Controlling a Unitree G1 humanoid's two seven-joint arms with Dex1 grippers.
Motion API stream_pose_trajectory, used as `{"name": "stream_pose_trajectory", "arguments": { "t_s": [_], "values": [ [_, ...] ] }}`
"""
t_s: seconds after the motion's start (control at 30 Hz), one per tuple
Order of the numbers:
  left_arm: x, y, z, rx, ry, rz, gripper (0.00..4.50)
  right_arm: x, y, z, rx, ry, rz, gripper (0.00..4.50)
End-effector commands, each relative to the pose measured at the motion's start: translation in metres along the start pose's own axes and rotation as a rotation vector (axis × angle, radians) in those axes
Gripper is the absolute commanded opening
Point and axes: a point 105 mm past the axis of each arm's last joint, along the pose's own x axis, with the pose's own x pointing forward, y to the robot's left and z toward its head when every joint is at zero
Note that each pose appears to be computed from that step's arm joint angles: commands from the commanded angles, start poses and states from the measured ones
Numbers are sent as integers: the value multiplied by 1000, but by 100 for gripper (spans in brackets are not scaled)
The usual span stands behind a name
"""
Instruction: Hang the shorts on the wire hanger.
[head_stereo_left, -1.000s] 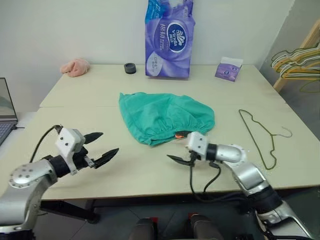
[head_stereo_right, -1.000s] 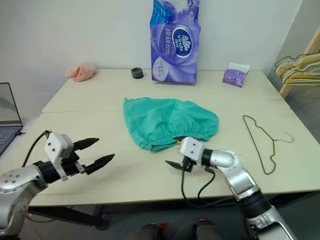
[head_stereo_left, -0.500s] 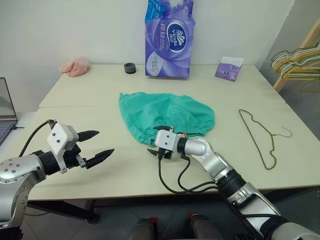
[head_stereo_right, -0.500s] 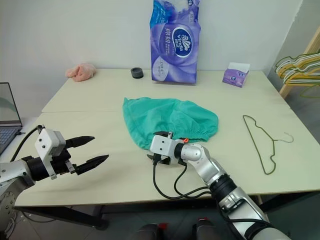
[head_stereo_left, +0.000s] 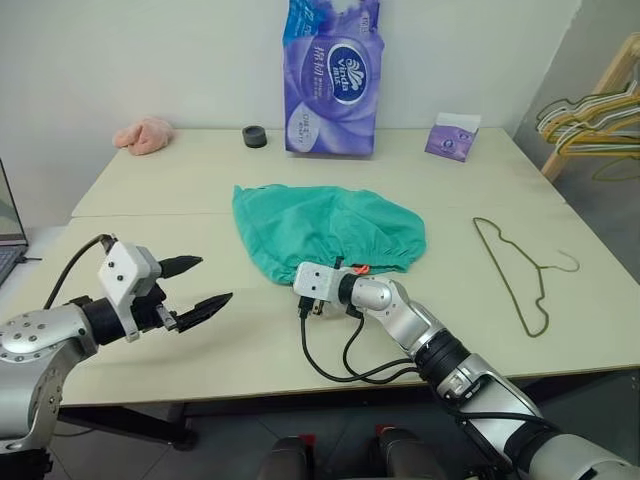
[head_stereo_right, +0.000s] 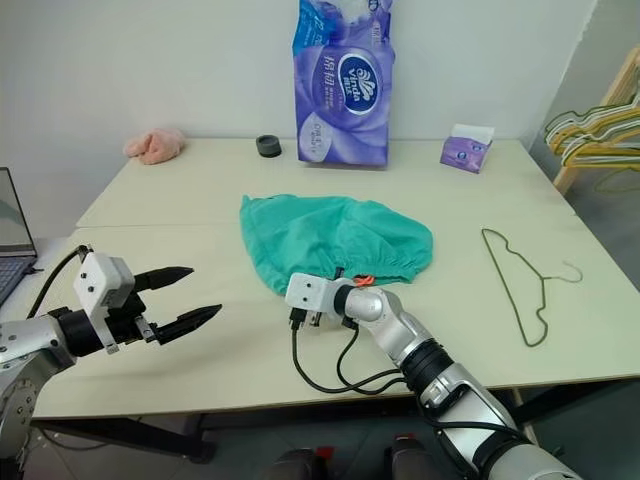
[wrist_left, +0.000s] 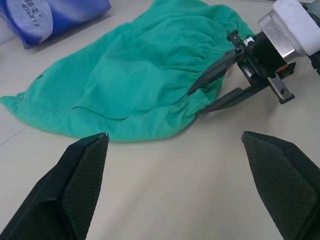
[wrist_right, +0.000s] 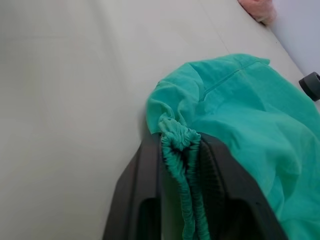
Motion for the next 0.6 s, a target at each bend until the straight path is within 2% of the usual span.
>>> {"name": "stream_pose_trajectory", "arguments": {
  "t_s": [0.03, 0.17, 0.3, 0.43, 0.6],
  "values": [
    [3, 2, 6, 27, -19, 2, 450, -1, -1, 23, -5, -89, 11, 4],
    [8, 1, 7, 34, -20, -21, 450, -17, 0, 27, 10, -131, 84, 4],
    [13, -4, 3, 89, 15, -65, 450, -53, -14, 28, 81, -164, 144, 4],
    [30, 4, 11, 224, -10, -41, 450, -96, -28, 34, 118, -166, 190, 4],
    [54, 1, 16, 353, -46, -74, 450, -120, -32, 45, 152, -162, 219, 4]
  ]
}}
